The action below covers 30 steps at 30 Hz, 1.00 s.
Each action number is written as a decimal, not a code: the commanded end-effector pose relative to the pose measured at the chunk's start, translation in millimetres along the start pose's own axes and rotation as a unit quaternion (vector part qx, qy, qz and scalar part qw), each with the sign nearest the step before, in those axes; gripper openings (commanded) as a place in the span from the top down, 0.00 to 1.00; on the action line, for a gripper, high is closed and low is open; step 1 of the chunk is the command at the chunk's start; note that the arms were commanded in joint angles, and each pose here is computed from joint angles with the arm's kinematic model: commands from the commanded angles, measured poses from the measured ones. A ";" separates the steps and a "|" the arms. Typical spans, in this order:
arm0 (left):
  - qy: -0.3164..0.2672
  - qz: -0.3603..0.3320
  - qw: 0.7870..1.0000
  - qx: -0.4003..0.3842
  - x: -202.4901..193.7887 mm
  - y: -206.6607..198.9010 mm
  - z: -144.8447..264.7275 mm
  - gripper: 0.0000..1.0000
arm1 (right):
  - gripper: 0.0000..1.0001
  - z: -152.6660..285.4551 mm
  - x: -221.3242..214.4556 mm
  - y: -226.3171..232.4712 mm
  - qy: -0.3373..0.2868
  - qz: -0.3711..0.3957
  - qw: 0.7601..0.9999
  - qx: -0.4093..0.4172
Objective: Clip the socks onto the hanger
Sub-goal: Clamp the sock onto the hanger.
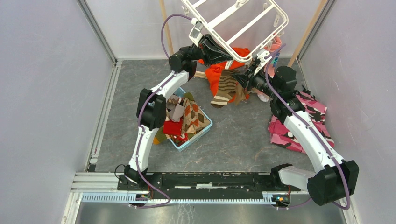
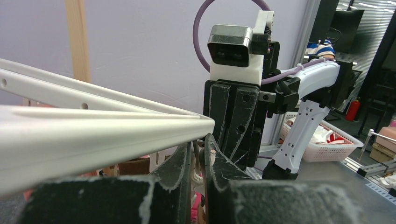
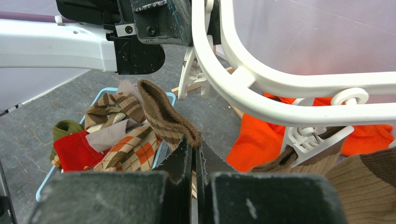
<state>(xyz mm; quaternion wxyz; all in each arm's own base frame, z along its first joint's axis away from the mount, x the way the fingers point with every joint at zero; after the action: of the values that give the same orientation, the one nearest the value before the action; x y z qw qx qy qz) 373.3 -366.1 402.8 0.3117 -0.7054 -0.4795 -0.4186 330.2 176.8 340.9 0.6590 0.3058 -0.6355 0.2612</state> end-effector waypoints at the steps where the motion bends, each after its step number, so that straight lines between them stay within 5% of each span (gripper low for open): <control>1: -0.015 -0.056 0.998 -0.037 15.0 -19.1 -3.3 0.90 | 1.00 -0.1 9.5 3.7 -0.014 -0.001 1.000 0.001; 9: -0.015 -0.055 0.998 -0.037 14.4 -18.7 -3.0 0.90 | 1.00 -2.0 -14.5 8.4 0.017 -0.002 1.000 -0.002; 21: -0.019 -0.055 0.998 -0.035 13.1 -16.9 -2.3 0.90 | 1.00 1.5 -10.3 5.6 -0.037 -0.048 0.990 -0.127; 30: -0.021 -0.056 0.998 -0.034 13.1 -16.4 -2.2 0.90 | 1.00 -3.8 -6.9 5.0 -0.049 -0.090 0.985 -0.138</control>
<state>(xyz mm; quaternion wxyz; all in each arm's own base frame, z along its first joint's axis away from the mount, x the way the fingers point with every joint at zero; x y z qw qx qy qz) 373.5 -366.1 403.4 0.3112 -0.7060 -0.4803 -0.4171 325.0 184.8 313.2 0.7018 0.2689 -0.6450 0.1382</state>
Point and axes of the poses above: each gripper's point midway between its finger pads, its own z axis back along the fingers, its own y axis along the line the jaws close on, x = y × z, the point moved 3 cm from there along z, back along the fingers, and after that the axes turned 2 degrees about -z, right-handed, at the moved point
